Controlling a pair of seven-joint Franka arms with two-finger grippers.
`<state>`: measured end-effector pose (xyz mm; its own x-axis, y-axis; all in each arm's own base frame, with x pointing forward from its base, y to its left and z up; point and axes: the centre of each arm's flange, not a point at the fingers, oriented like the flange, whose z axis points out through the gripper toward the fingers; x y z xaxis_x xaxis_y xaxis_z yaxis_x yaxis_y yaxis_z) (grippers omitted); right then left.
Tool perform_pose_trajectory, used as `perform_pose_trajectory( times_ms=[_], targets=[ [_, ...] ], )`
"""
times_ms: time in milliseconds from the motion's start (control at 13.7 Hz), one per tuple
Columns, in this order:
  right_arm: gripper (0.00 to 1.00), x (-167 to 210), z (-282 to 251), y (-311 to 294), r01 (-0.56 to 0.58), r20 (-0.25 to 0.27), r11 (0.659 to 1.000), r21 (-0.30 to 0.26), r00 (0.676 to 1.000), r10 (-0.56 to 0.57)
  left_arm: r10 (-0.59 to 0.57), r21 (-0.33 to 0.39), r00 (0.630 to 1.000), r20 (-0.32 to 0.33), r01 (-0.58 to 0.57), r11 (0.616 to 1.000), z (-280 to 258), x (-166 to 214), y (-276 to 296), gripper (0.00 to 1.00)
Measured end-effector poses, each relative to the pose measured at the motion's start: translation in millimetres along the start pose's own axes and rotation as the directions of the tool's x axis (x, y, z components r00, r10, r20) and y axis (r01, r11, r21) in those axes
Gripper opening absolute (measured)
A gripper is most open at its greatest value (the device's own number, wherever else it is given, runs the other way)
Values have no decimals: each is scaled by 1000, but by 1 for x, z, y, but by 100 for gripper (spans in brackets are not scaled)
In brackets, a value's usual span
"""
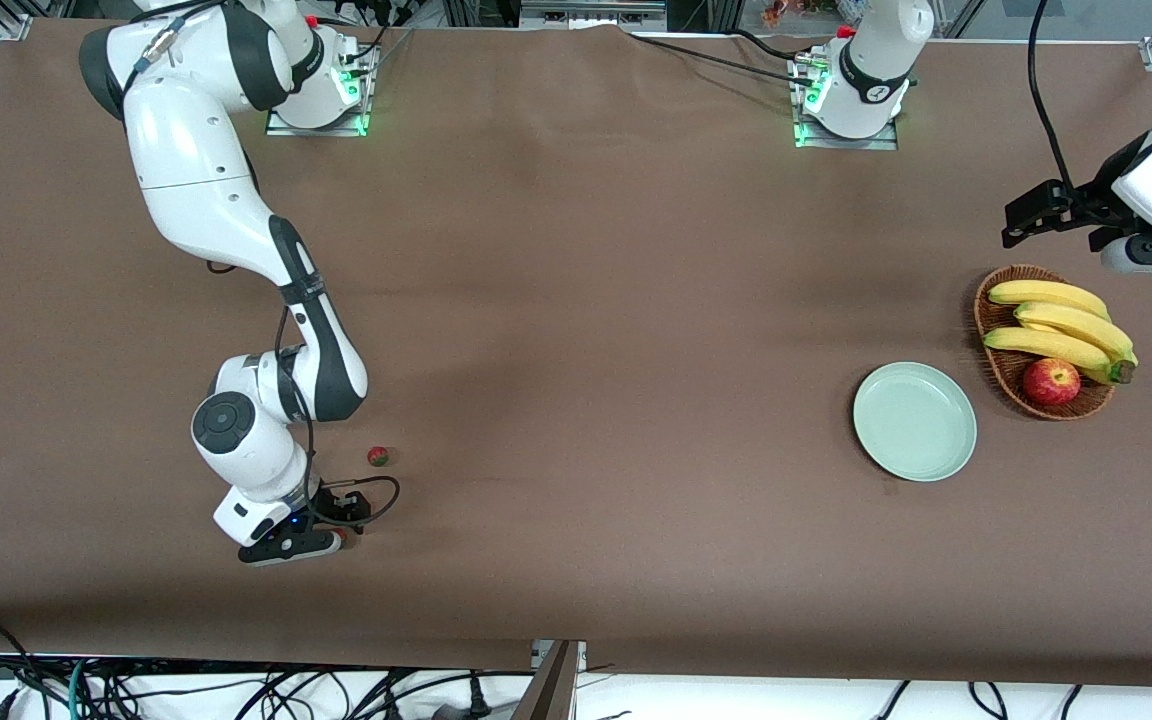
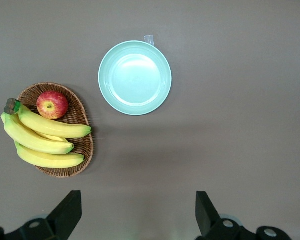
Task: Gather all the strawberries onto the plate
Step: 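Close the right gripper on the strawberry and lift it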
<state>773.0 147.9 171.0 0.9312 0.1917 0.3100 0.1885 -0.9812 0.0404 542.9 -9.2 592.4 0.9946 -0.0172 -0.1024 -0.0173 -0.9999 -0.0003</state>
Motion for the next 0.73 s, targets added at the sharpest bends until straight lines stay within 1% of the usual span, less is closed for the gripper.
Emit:
perform_pose_trajectory(
  times_ms=[218, 291, 510, 582, 728],
  targets=[
    [44, 4, -4, 0, 8, -10, 1000, 0, 1000, -7, 0, 0, 1000, 8, 0, 1000, 1, -1, 0, 100],
    [36, 4, -4, -1, 9, -11, 1000, 1, 1000, -9, 1, 0, 1000, 12, -1, 1000, 1, -1, 0, 100],
    [35, 4, -4, -4, 17, -7, 1000, 3, 1000, -17, 10, 1, 1000, 21, -10, 1000, 2, -2, 5, 100],
    [35, 5, -5, -10, 21, 5, 1000, 11, 1000, -21, 13, 1, 1000, 24, -13, 1000, 4, -1, 7, 100],
    [35, 5, -13, -32, 15, 71, 999, 49, 997, -19, 15, 1, 999, 30, -15, 1000, 7, 1, 8, 100]
  ],
)
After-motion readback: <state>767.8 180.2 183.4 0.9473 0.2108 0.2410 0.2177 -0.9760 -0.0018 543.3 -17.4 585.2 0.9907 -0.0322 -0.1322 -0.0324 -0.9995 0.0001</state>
